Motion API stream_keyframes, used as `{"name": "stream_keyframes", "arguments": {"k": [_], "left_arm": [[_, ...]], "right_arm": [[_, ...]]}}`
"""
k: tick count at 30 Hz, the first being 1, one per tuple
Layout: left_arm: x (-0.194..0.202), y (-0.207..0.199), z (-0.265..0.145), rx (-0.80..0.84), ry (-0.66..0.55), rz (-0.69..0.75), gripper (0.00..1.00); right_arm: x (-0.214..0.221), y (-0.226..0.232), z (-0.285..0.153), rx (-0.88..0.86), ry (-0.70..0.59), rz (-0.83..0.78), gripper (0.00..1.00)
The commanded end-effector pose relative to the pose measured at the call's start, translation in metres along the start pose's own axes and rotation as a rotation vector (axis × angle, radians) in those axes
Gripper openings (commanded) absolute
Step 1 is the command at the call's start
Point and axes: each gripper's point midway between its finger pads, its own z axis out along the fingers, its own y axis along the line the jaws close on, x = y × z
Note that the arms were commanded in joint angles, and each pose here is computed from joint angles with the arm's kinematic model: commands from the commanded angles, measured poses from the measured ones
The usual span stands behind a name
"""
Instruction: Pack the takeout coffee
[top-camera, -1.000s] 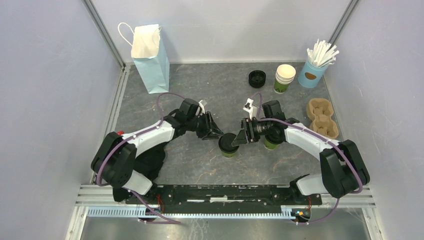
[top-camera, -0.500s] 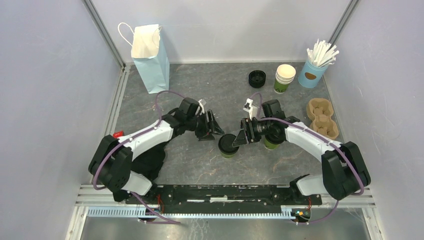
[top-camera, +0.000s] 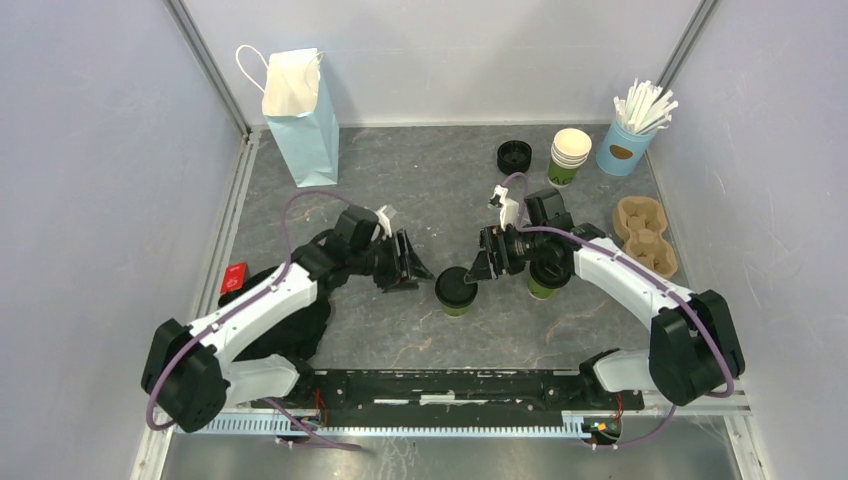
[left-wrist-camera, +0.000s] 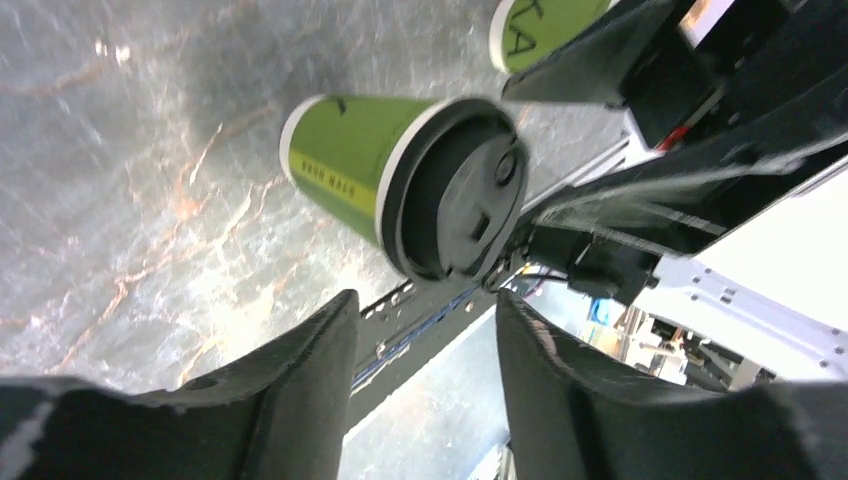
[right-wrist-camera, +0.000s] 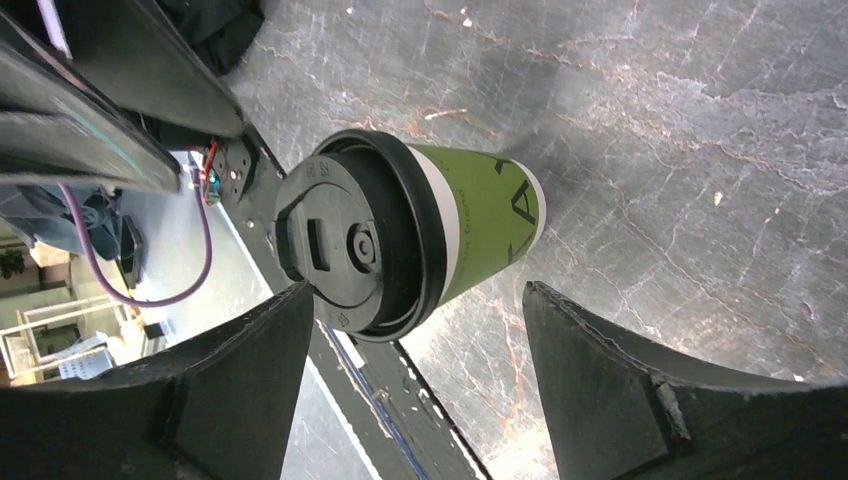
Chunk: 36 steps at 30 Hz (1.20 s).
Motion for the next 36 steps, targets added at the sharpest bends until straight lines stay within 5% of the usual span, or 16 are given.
{"name": "stream_keyframes", "arguments": {"k": [1,27,36], "left_arm": [[0.036,0.01,0.003,0.01,0.088,-0.086,0.57],[0.044,0.009,0.038,0.008,0.139,-0.09,0.55],[0.058,0.092,0.044,-0.35,0.167,-0.06,0.51]], "right_arm": [[-0.013,0.01,0.003,-0.053,-0.052,-0.002,0.82],[0.012,-0.001,0.025,-0.096,0.008,0.057,0.71],[0.065,-0.048,0.037,0.053,0.068,0.116,0.6]]}}
